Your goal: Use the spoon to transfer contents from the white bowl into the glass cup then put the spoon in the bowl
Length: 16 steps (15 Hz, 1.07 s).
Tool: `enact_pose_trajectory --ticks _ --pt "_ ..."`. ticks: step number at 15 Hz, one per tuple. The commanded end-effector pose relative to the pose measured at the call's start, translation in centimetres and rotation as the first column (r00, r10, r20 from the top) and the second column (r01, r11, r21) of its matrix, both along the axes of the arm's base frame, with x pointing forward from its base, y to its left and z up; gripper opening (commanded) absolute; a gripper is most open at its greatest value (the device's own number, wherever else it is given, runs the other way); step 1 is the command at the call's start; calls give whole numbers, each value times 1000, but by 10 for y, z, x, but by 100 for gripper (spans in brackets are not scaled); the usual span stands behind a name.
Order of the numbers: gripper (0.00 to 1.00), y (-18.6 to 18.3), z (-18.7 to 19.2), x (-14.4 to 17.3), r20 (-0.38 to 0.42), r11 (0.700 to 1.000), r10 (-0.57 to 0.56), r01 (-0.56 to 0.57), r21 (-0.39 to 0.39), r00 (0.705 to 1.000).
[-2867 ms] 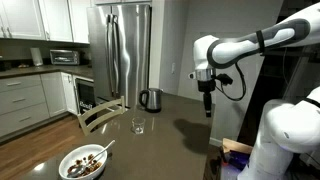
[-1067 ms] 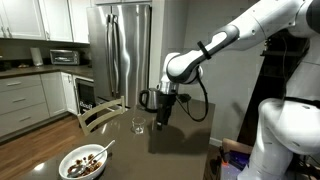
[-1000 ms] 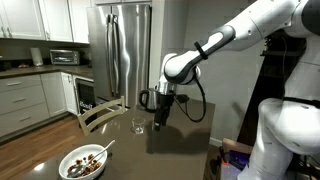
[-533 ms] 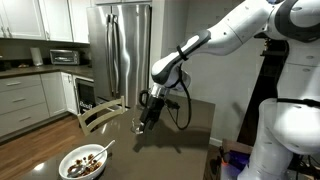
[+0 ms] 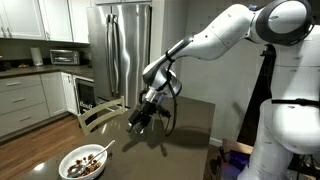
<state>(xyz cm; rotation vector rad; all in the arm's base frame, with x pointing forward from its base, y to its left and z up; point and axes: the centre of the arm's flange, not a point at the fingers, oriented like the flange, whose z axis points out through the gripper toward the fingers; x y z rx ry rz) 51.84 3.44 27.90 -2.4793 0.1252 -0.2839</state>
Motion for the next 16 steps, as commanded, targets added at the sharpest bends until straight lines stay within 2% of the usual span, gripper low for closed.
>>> enact_pose_trajectory --ticks 1,6,10,14,16 --pt "100 15 -18 31 76 1000 14 -12 -22 997" --pt "100 39 -29 64 128 999 -1 7 -50 992" --pt "100 42 -39 79 148 996 -80 83 -16 986" --pt "100 36 -49 83 136 987 -158 155 32 978" --pt "100 37 -50 82 113 987 -156 151 46 981"
